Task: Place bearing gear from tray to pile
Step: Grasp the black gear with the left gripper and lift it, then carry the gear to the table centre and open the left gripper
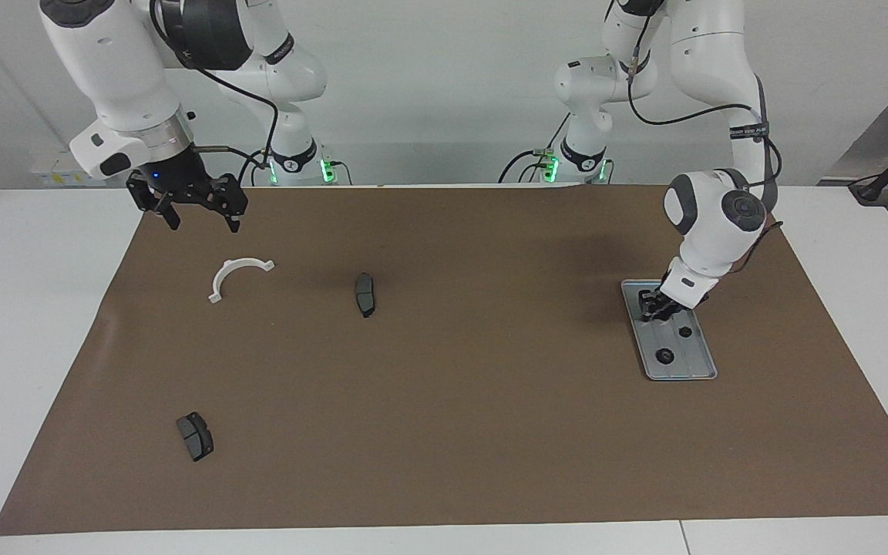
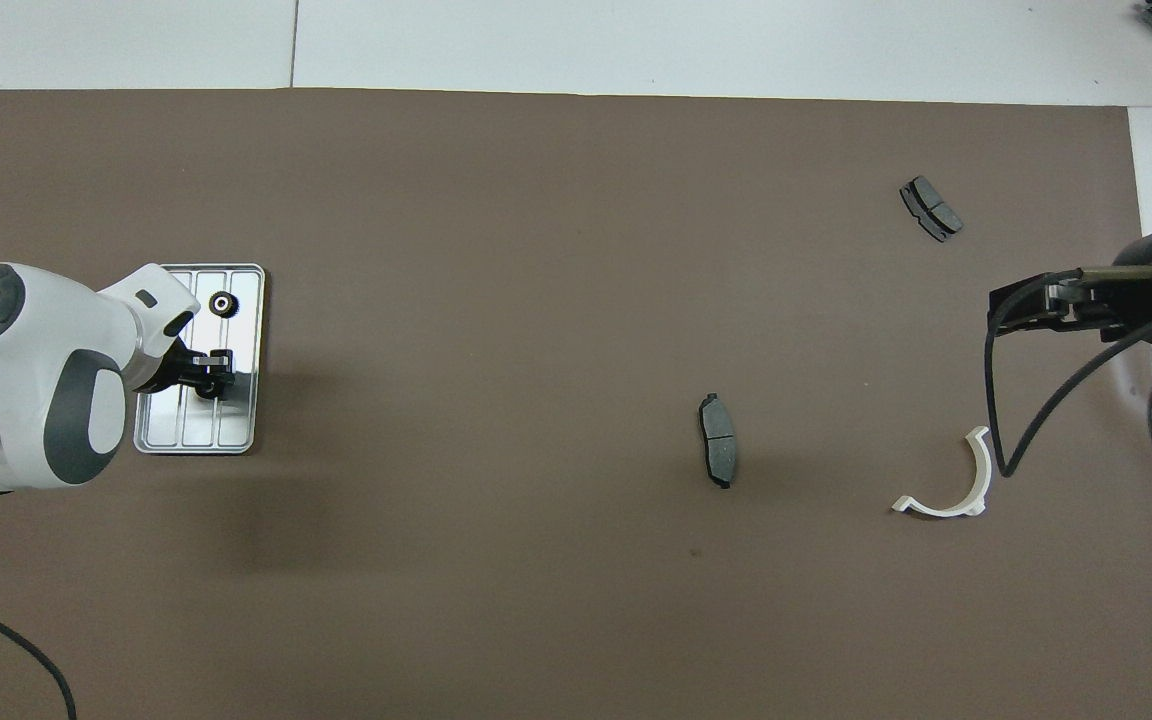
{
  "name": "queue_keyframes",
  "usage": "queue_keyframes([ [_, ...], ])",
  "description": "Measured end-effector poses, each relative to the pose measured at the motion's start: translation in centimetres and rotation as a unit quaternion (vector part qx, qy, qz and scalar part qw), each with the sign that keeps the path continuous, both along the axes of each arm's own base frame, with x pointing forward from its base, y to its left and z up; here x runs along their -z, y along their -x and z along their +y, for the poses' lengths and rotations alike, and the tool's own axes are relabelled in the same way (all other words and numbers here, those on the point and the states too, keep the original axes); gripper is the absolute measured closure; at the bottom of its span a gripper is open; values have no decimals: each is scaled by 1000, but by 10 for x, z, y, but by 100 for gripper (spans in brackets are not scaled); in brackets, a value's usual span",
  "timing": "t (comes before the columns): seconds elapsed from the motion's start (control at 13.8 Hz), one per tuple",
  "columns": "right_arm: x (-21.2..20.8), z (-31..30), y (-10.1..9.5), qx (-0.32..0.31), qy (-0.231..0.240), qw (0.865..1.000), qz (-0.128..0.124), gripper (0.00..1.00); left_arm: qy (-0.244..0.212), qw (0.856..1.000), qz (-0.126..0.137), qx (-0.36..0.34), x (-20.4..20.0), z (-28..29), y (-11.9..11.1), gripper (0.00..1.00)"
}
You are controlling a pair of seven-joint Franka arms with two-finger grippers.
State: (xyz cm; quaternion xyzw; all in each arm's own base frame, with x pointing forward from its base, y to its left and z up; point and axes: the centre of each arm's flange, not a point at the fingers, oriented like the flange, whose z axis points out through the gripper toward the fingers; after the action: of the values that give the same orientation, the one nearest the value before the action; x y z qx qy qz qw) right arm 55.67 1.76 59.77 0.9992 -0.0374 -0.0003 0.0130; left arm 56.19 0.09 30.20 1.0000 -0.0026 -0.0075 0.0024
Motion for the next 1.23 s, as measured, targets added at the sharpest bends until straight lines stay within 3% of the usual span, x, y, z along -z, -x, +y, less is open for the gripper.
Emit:
queue_keyframes([
  [0.14, 0, 0, 0, 0, 0, 1000, 0, 0, 0, 1000, 0, -2, 0, 3, 0, 65],
  [0.51, 0, 0, 0, 0, 0, 1000, 0, 0, 0, 1000, -2, -4, -3, 5, -2, 65],
  [0.72, 0, 0, 0, 0, 0, 1000, 0, 0, 1, 1000, -8, -10, -30, -6, -18, 65],
  [0.94, 0, 0, 0, 0, 0, 1000, 0, 0, 3, 999, -17, -46, -52, -71, -27, 65],
  [1.23, 0, 0, 0, 0, 0, 1000, 0, 0, 7, 995, -17, -95, -52, -200, 2, 65],
])
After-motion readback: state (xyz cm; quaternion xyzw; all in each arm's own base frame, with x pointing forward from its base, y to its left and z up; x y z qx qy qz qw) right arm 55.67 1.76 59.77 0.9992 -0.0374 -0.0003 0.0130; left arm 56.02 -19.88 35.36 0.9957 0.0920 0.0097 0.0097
